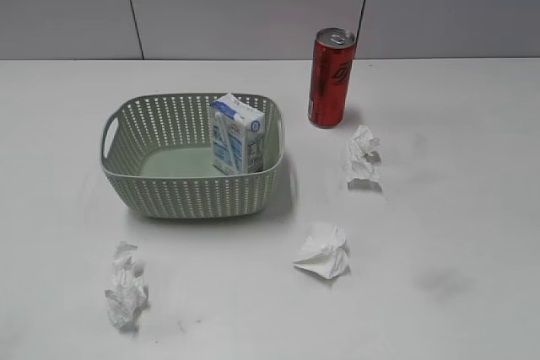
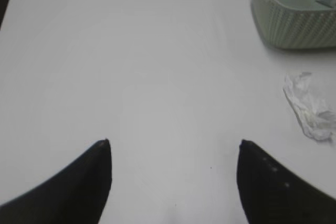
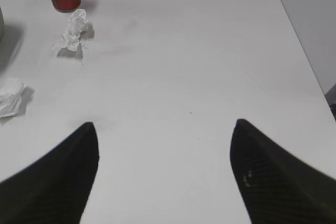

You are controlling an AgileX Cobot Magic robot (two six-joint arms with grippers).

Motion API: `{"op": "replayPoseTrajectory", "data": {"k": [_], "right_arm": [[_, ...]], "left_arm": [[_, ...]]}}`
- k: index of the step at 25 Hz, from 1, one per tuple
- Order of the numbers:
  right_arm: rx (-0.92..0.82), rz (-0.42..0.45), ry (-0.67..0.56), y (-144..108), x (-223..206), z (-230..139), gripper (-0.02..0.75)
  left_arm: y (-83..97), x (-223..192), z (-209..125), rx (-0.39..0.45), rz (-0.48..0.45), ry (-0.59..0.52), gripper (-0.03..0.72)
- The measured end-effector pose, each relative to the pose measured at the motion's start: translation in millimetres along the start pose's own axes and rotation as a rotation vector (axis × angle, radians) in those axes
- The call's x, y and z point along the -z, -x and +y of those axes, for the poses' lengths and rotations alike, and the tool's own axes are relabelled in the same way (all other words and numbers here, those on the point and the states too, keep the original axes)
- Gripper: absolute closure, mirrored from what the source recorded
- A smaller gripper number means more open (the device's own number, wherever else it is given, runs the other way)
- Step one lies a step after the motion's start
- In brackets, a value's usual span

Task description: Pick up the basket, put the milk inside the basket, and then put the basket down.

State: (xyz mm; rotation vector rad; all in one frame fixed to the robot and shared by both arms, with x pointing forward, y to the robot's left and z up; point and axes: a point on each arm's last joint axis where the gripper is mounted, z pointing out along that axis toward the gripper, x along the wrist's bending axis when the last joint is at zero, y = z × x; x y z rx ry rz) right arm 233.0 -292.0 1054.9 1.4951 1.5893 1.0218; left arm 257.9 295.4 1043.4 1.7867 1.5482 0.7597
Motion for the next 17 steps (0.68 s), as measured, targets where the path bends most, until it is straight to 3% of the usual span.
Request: {"op": "replayPoseTrajectory", "data": {"k": [6,17], "right_arm": [[-0.002,0.000,0.000,0.0,0.0,0.0,0.148],[-0.001,0.002,0.000,-0.2,0.0,0.0,0.149]], "left_arm": [[2.0,18.3,-13.3,0.025,0.059,0.150,0.188],[2.2,19.0,-13.8,0.032,0.070,0.157,0.247]]}}
